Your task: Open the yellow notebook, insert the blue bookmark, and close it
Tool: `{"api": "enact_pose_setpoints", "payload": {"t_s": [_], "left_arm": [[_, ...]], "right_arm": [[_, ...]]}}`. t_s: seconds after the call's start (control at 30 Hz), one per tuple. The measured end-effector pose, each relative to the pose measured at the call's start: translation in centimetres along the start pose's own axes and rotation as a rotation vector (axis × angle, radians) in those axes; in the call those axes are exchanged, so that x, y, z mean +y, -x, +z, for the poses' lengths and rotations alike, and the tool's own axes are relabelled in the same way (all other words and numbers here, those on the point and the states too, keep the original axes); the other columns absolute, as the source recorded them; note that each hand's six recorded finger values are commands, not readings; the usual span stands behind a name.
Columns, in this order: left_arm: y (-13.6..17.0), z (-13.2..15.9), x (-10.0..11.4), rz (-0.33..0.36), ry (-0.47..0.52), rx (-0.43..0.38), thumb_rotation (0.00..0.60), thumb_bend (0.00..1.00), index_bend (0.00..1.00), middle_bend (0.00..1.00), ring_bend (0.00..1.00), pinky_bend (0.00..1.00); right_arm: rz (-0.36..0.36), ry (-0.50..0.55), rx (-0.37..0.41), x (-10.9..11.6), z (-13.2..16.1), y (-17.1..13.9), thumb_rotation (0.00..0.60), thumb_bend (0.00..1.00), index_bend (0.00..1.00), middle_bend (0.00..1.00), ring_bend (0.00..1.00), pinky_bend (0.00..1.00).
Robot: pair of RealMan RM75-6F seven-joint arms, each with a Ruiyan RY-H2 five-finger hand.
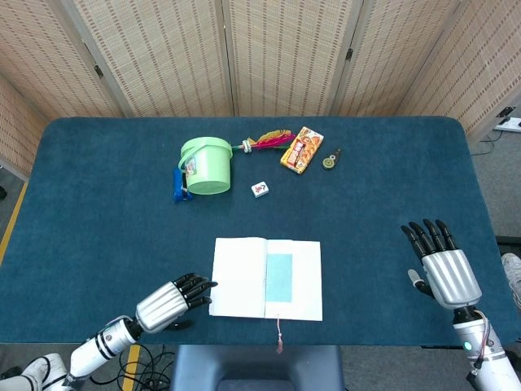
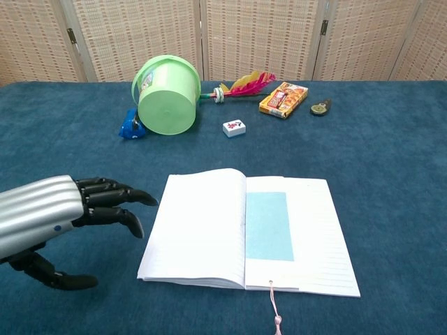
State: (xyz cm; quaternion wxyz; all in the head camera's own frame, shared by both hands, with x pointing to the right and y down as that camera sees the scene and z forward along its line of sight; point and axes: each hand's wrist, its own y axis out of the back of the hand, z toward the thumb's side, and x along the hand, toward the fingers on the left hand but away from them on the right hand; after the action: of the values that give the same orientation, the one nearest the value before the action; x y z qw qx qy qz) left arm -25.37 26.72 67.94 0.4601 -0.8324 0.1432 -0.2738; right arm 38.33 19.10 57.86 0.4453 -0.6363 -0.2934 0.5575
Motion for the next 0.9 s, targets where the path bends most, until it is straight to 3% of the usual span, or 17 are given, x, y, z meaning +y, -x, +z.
{"api": "enact_pose_setpoints", "payload": {"t_s": [0.3, 0.9], "left_arm": [[-2.2, 0.4, -2.2, -0.029, -0.001, 0.024, 0.6, 0.22, 0.33, 0.16, 0.19, 0.22], [-4.1, 0.7, -3.0, -0.034, 0.018, 0.043, 0.6, 0.22, 0.32, 0.16, 0.19, 0.22]], "right_arm": [[-0.008, 0.014, -0.008, 0.1, -0.4, -0.2, 0.6, 0.24, 0.09, 0.1, 0.0, 0.0], [-0.017, 0.025, -0.023, 0.1, -1.0, -0.4, 0.6, 0.24, 0.09, 0.09, 0.0, 0.0]]}}
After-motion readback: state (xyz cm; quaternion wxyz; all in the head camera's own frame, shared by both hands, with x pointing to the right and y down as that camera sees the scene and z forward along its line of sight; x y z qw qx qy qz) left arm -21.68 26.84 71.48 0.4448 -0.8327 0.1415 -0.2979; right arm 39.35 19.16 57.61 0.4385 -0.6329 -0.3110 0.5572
